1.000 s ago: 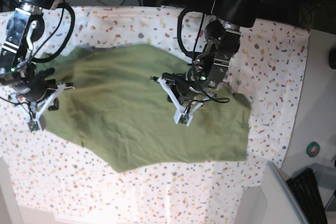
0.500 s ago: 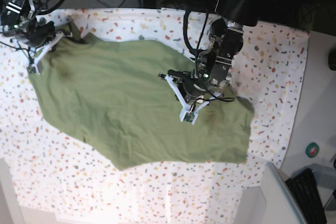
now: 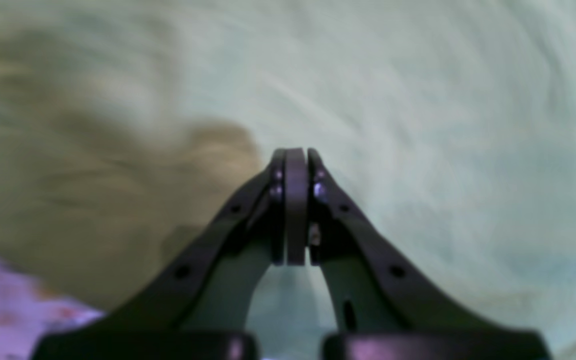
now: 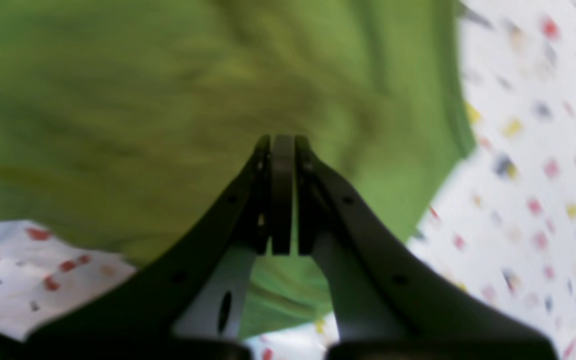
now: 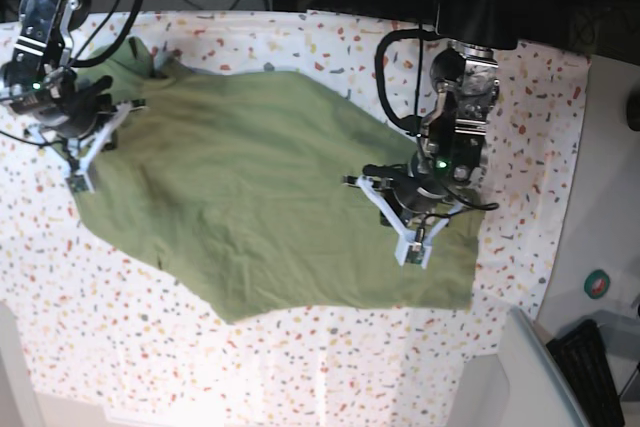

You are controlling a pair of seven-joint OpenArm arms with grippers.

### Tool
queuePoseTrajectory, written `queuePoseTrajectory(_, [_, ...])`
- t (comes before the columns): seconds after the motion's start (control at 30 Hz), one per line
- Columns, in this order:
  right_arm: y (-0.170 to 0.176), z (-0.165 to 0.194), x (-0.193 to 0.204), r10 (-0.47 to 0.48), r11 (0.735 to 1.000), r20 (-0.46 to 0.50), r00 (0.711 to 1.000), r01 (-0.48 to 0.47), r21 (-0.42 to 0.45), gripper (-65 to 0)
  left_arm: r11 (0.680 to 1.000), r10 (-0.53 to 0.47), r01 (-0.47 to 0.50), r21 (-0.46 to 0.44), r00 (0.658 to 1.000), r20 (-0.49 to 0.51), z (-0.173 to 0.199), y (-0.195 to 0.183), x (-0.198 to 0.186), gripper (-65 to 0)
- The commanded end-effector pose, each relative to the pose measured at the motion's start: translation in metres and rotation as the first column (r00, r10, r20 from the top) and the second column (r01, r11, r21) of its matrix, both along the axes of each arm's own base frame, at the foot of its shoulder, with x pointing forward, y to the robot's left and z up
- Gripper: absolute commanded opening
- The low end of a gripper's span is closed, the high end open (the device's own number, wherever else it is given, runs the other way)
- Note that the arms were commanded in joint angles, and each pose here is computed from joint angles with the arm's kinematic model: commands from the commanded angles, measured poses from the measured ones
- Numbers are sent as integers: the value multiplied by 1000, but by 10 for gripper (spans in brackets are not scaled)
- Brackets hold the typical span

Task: Layout the t-shirt on the table in an organized manner, then fold the t-shirt properly
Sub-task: 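Grasp the shirt edge with the left gripper and pull it outward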

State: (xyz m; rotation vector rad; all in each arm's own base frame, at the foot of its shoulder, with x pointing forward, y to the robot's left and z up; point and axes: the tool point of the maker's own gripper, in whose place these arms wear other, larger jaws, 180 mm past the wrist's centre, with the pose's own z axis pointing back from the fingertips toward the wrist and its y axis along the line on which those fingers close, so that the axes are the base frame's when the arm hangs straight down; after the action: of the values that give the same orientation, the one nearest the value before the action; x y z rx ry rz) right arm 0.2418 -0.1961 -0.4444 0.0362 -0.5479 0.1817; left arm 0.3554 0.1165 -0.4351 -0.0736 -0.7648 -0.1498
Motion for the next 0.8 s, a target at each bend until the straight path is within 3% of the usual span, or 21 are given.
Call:
queuePoseTrajectory(0.0, [7, 3, 0, 44, 999, 16, 999, -44, 1, -650, 1000, 25, -25, 10, 999, 40, 12, 15, 4, -650])
queuePoseTrajectory(0.2, [31, 1, -5, 100, 994, 59, 993, -102, 32, -650, 978, 208, -209, 14, 977, 52, 19, 82, -48, -650])
queuePoseTrajectory(0.33, [30, 6, 4, 99, 994, 78, 992, -102, 31, -650, 941, 320, -317, -116, 948, 7, 11, 94, -70, -650])
queuePoseTrajectory(0.43, [29, 6, 5, 101, 994, 79, 992, -103, 26, -650, 914, 350, -351, -201, 936, -43, 1, 89, -82, -650])
queuePoseTrajectory(0.57, [29, 4, 1, 101, 994, 70, 992, -103, 27, -650, 890, 362, -369, -267, 929, -75, -4, 81, -87, -295])
queuePoseTrajectory(0.6, [29, 2, -3, 100, 994, 61, 993, -102, 30, -650, 888, 364, -370, -274, 929, -74, -4, 81, -86, -242])
queuePoseTrajectory(0.63, [30, 0, -5, 102, 994, 56, 993, -104, 30, -650, 885, 365, -371, -282, 928, -75, -4, 80, -86, -222])
queuePoseTrajectory(0.77, [29, -2, -10, 102, 994, 46, 994, -104, 30, -650, 875, 375, -387, -291, 922, -98, -13, 80, -77, -252])
